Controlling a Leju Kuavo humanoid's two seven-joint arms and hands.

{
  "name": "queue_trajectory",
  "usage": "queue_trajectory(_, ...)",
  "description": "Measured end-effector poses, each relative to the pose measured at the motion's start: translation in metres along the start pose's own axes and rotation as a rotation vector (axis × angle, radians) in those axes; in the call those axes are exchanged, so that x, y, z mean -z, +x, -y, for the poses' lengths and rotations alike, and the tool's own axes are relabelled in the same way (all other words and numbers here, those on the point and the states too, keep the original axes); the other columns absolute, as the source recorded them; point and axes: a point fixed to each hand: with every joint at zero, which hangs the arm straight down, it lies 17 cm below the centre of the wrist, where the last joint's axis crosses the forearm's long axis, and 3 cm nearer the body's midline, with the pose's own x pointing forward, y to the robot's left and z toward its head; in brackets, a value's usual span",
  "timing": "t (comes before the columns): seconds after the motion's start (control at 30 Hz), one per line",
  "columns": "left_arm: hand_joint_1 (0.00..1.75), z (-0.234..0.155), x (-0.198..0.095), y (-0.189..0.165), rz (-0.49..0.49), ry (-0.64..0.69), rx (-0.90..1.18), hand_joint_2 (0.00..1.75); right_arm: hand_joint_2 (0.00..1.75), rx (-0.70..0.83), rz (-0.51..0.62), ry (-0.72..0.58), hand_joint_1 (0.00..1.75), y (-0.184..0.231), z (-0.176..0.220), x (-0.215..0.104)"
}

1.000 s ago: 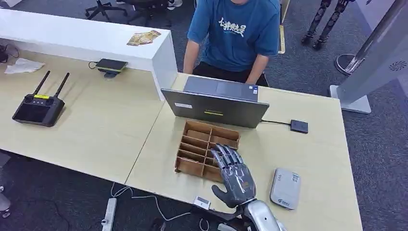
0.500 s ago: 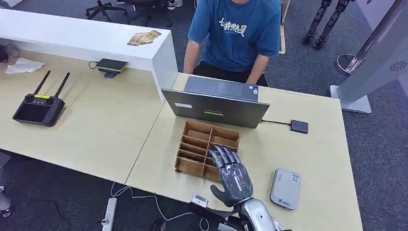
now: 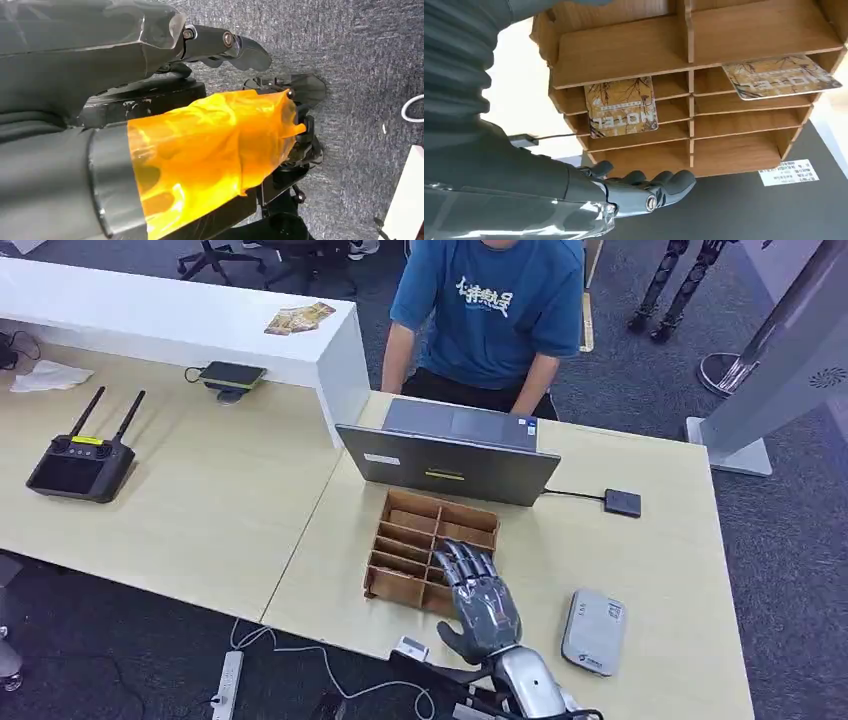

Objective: Pass the card to the sensor for recognition and then transmit it.

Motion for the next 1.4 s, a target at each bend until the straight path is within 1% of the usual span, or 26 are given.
queue_trajectory(0.03,0.00,0.000,0.000,0.000,0.000,0.000,0.000,0.00,1.75,-0.002,-0.001,0.003,0.26,-0.001,-0.001,0.000)
queue_trajectory(0.07,0.00,0.000,0.000,0.000,0.000,0.000,0.000,0.00,1.75,-0.003,-0.003,0.006,0.40,-0.002,-0.002,-0.001)
queue_trajectory(0.1,0.00,0.000,0.000,0.000,0.000,0.000,0.000,0.00,1.75,-0.004,-0.003,0.007,0.75,-0.002,-0.003,-0.001)
queue_trajectory(0.17,0.00,0.000,0.000,0.000,0.000,0.000,0.000,0.00,1.75,-0.005,-0.005,0.010,1.06,-0.003,-0.004,-0.001)
queue_trajectory(0.2,0.00,0.000,0.000,0.000,0.000,0.000,0.000,0.00,1.75,-0.006,-0.005,0.010,1.29,-0.003,-0.004,-0.001)
queue_trajectory(0.3,0.00,0.000,0.000,0.000,0.000,0.000,0.000,0.00,1.75,-0.011,-0.011,0.012,1.31,-0.005,-0.004,-0.001)
queue_trajectory(0.37,0.00,0.000,0.000,0.000,0.000,0.000,0.000,0.00,1.75,-0.018,-0.010,0.015,1.26,-0.004,-0.005,-0.001)
queue_trajectory(0.43,0.00,0.000,0.000,0.000,0.000,-0.001,0.001,0.00,1.75,-0.021,-0.005,0.007,1.17,-0.004,-0.003,0.000)
queue_trajectory(0.47,0.00,0.000,0.000,0.000,0.000,-0.001,0.001,0.00,1.75,-0.022,-0.003,0.005,1.06,-0.003,-0.002,0.000)
queue_trajectory(0.5,0.00,0.000,0.000,0.000,0.000,-0.001,0.001,0.00,1.75,-0.023,-0.003,0.003,0.80,-0.003,-0.001,0.001)
queue_trajectory(0.53,0.00,0.000,0.000,0.000,0.000,-0.001,0.001,0.00,1.75,-0.022,-0.003,0.003,0.59,-0.003,0.000,0.001)
queue_trajectory(0.57,0.00,0.000,0.000,0.000,-0.001,-0.001,0.001,0.00,1.75,-0.022,-0.003,0.002,0.59,-0.002,0.000,0.001)
queue_trajectory(0.6,0.00,0.000,0.000,0.000,-0.001,-0.001,0.001,0.00,1.75,-0.021,-0.001,-0.001,0.17,-0.002,0.000,0.001)
queue_trajectory(0.63,0.00,0.000,0.000,0.000,-0.001,-0.001,0.001,0.00,1.75,-0.021,0.001,-0.002,0.05,-0.002,0.001,0.001)
queue_trajectory(0.7,0.00,0.000,0.000,0.000,0.000,-0.002,0.001,0.00,1.75,-0.020,0.003,-0.005,0.00,-0.001,0.002,0.002)
queue_trajectory(1.4,0.00,0.000,0.000,0.000,0.000,0.000,0.000,0.00,1.75,-0.025,0.023,-0.043,0.00,0.006,0.011,0.004)
